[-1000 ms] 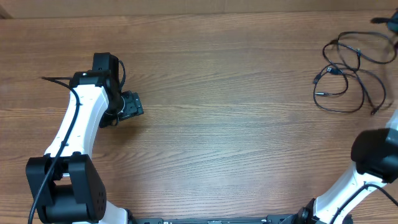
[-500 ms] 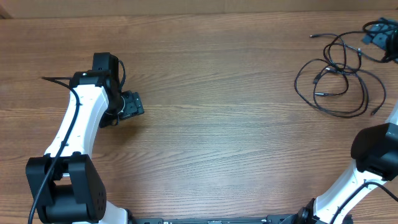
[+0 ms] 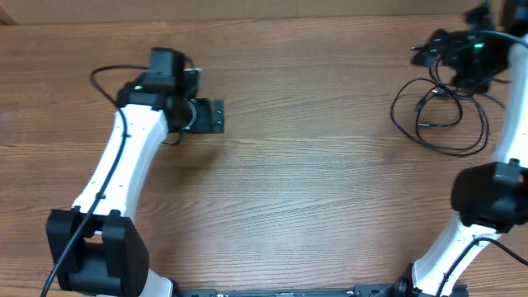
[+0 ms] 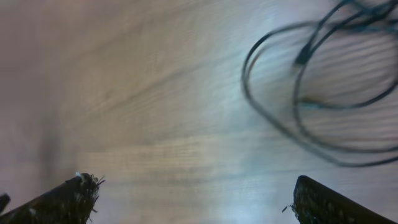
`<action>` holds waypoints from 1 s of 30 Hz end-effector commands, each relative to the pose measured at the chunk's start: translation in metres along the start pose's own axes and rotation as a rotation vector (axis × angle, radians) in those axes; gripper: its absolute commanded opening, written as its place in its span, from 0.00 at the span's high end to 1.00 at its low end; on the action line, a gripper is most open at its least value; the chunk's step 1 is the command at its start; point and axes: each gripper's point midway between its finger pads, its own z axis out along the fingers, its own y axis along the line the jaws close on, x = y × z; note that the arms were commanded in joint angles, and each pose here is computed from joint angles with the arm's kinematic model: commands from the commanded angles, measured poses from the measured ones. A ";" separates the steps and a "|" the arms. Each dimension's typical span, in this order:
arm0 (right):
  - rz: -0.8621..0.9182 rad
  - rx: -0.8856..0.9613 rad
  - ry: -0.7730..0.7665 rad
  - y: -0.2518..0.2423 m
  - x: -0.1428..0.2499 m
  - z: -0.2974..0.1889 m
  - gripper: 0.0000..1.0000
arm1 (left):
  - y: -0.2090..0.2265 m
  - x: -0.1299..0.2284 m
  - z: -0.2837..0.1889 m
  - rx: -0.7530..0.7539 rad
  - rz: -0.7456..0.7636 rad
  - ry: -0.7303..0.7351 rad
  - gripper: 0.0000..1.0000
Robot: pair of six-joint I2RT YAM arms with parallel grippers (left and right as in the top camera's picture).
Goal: Untangle cables
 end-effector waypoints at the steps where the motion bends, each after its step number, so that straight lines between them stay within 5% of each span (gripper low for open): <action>1: -0.001 0.114 0.025 0.004 0.010 0.006 0.00 | 0.009 0.012 -0.009 -0.104 0.070 0.045 0.00; 17: -0.033 0.175 0.356 0.022 0.098 0.066 0.00 | 0.047 0.118 -0.044 -0.185 -0.174 0.492 0.00; 23: -0.036 0.198 0.355 0.010 0.120 0.069 0.00 | 0.047 0.132 -0.047 -0.183 -0.176 0.470 0.00; 30: -0.090 0.146 0.132 0.012 0.126 0.055 0.00 | 0.046 0.138 -0.055 -0.159 -0.159 0.242 0.00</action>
